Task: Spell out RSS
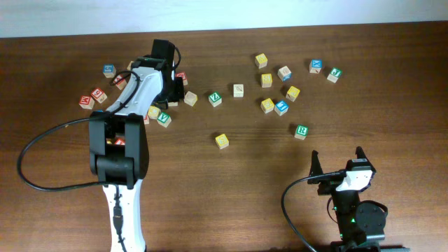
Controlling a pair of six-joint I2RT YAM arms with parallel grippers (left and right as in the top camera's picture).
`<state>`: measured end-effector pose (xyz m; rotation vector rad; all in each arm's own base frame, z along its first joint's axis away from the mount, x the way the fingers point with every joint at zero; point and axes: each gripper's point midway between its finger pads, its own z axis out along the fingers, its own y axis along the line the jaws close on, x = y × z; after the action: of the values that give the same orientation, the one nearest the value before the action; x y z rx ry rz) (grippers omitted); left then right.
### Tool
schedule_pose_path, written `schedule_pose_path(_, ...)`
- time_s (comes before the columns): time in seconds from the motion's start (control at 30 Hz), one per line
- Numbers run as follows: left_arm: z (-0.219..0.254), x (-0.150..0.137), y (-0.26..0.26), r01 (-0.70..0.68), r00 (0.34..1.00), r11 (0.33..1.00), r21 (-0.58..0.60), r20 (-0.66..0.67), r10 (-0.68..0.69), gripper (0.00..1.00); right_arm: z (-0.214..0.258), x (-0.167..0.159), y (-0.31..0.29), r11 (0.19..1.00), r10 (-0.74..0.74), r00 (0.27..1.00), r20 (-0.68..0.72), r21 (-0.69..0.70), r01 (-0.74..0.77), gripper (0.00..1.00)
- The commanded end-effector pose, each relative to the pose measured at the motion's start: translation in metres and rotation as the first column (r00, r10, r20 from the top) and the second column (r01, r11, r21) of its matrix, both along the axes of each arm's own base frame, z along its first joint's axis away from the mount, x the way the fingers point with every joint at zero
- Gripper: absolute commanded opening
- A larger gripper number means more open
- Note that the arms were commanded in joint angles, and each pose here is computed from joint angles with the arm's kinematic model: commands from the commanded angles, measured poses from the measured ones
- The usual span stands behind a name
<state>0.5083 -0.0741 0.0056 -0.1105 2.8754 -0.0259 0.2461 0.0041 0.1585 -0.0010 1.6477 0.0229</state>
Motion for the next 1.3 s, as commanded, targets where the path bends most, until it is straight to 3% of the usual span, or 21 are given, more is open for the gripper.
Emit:
schedule_pose_path(0.0,-0.001,0.0,-0.001,-0.001,1.0,1.0,-0.01,-0.01,0.001,0.21,-0.003,0.0,-0.003,1.0,-0.015,1.0,-0.003,-0.004,0.015,0.98)
schedule_pose_path(0.23,0.012,-0.003,-0.001,-0.001,1.0,1.0,-0.01,-0.015,0.001,0.21,-0.003,0.0,-0.003,1.0,-0.015,1.0,-0.003,-0.004,0.015,0.98)
schedule_pose_path(0.53,0.097,-0.016,-0.006,-0.028,0.997,0.996,-0.081,0.068,0.034,0.21,-0.003,0.0,-0.003,1.0,-0.015,1.0,-0.003,-0.004,0.015,0.98)
schedule_pose_path(0.67,0.139,-0.038,-0.024,0.013,0.997,0.981,-0.194,0.071,0.001,0.21,-0.003,0.0,-0.003,1.0,-0.015,1.0,-0.003,-0.004,0.015,0.98)
schedule_pose_path(0.8,0.162,-0.075,-0.041,0.038,0.999,0.953,-0.301,-0.006,-0.041,0.22,-0.003,0.0,-0.003,1.0,-0.015,1.0,-0.003,-0.004,0.015,0.98)
schedule_pose_path(1.0,0.147,-0.137,-0.048,0.028,0.966,0.965,-0.261,-0.241,-0.094,0.22,-0.003,0.0,-0.003,1.0,-0.015,1.0,-0.003,-0.004,0.015,0.98)
schedule_pose_path(1.27,0.1,-0.184,-0.068,0.078,0.904,0.97,-0.231,-0.394,-0.166,0.22,-0.003,0.0,-0.003,1.0,-0.015,1.0,-0.003,-0.004,0.015,0.98)
